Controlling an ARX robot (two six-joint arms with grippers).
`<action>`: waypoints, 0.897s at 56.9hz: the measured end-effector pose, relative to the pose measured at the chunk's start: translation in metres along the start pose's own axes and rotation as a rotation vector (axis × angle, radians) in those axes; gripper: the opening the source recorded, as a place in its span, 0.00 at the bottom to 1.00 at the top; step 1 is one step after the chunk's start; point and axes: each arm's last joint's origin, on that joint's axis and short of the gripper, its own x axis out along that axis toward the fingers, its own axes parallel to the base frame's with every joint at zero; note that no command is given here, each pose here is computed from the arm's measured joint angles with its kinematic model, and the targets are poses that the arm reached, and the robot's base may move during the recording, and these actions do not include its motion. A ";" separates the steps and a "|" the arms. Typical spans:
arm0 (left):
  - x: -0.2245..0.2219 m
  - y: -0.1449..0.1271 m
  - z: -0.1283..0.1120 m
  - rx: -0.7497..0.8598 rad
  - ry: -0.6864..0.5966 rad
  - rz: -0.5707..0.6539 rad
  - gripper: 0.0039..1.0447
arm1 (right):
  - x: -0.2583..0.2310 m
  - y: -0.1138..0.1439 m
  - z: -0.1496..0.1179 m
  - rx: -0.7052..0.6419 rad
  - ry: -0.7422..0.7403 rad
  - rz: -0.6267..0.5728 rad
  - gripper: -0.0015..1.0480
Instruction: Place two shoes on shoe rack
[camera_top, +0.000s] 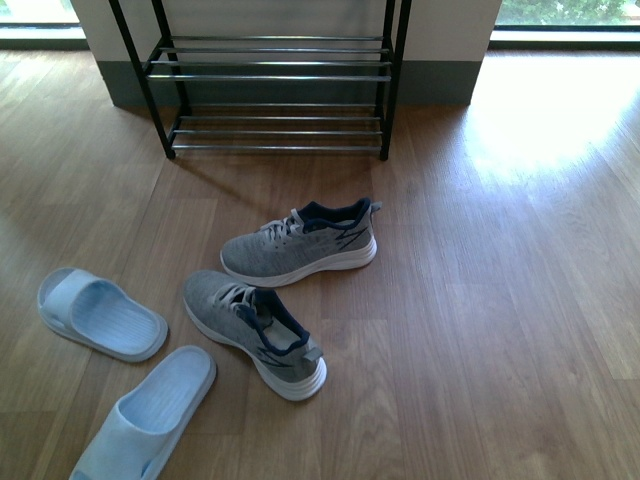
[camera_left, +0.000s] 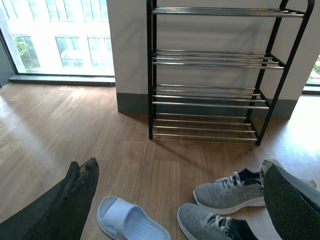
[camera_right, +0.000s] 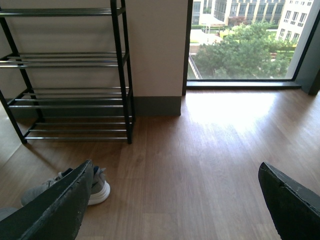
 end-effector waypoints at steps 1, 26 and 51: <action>0.000 0.000 0.000 0.000 0.000 0.000 0.91 | 0.000 0.000 0.000 0.000 0.000 0.000 0.91; 0.040 -0.018 -0.003 -0.600 0.383 0.236 0.91 | 0.000 0.000 0.000 0.000 0.000 0.001 0.91; 0.183 -0.078 -0.145 -0.516 1.009 0.271 0.91 | 0.000 0.000 0.000 0.000 0.000 0.001 0.91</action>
